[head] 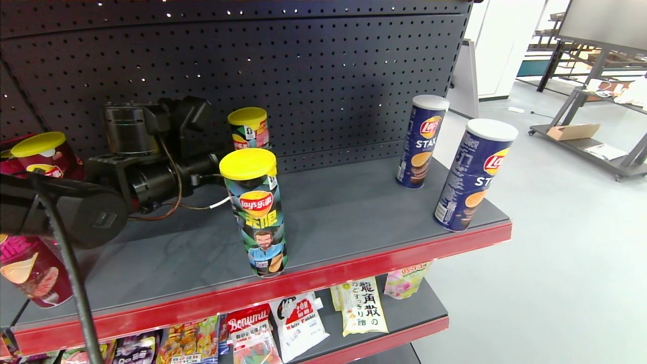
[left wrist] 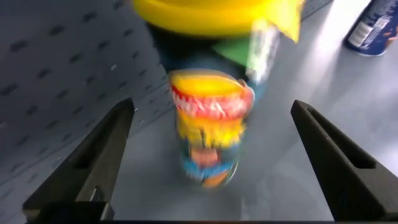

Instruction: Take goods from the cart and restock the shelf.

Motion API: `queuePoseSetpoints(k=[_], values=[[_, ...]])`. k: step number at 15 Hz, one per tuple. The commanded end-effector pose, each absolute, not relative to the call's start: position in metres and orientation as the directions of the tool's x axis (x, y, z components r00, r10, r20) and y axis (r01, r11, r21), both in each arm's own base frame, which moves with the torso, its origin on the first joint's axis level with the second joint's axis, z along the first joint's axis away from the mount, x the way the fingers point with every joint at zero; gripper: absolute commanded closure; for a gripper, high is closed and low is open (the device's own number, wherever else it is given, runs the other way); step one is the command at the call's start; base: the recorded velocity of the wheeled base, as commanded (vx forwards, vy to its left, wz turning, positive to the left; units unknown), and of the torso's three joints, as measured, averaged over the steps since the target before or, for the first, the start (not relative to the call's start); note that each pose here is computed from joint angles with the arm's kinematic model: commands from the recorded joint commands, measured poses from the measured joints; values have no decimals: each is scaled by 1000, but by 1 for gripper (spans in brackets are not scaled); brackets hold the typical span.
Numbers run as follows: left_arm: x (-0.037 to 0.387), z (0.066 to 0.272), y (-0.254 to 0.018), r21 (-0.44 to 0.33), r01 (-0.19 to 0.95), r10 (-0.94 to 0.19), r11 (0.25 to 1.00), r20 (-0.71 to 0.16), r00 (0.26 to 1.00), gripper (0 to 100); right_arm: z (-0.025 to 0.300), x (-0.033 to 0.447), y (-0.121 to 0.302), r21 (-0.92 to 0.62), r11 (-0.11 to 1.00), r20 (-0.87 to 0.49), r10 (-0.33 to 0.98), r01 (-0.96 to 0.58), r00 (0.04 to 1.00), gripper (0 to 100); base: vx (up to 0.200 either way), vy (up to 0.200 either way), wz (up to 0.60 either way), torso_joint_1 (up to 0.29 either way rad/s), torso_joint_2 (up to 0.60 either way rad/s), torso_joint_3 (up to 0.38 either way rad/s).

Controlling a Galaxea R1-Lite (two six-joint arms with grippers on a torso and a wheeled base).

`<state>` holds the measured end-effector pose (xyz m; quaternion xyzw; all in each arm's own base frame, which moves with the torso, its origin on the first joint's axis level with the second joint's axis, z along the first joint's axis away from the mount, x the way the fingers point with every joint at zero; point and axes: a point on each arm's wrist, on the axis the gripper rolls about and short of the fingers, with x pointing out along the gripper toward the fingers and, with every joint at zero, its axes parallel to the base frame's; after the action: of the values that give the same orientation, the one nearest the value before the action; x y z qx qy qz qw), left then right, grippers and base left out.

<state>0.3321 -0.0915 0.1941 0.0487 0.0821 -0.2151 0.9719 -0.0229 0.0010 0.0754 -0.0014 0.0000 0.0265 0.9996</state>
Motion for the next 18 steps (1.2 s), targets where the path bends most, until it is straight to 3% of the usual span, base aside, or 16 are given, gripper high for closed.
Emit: queuePoseSetpoints(k=[1,6,9,13,16,18], values=[[312,205,-76,64,398,-384,915,-158,910,0,75,-23,1,-3,999,-2,54,-54,999,0,0,0,0,0,0,0],[250,208,-55,67,378,-364,923,-159,917,0,75,-23,1,-3,999,-2,54,-54,999,0,0,0,0,0,0,0],[142,210,-29,75,410,-401,909,-108,909,0,75,-23,1,-3,999,-2,54,-54,999,0,0,0,0,0,0,0],[29,215,-10,48,403,-401,914,-41,915,0,75,-23,1,-3,999,-2,54,-54,999,0,0,0,0,0,0,0],[-2,212,-6,49,363,-363,931,-12,932,0,75,-23,1,-3,999,-2,54,-54,999,0,0,0,0,0,0,0],[0,213,-3,50,224,-224,973,-15,975,0,75,-23,1,-3,999,0,54,-54,999,0,0,0,0,0,0,0]])
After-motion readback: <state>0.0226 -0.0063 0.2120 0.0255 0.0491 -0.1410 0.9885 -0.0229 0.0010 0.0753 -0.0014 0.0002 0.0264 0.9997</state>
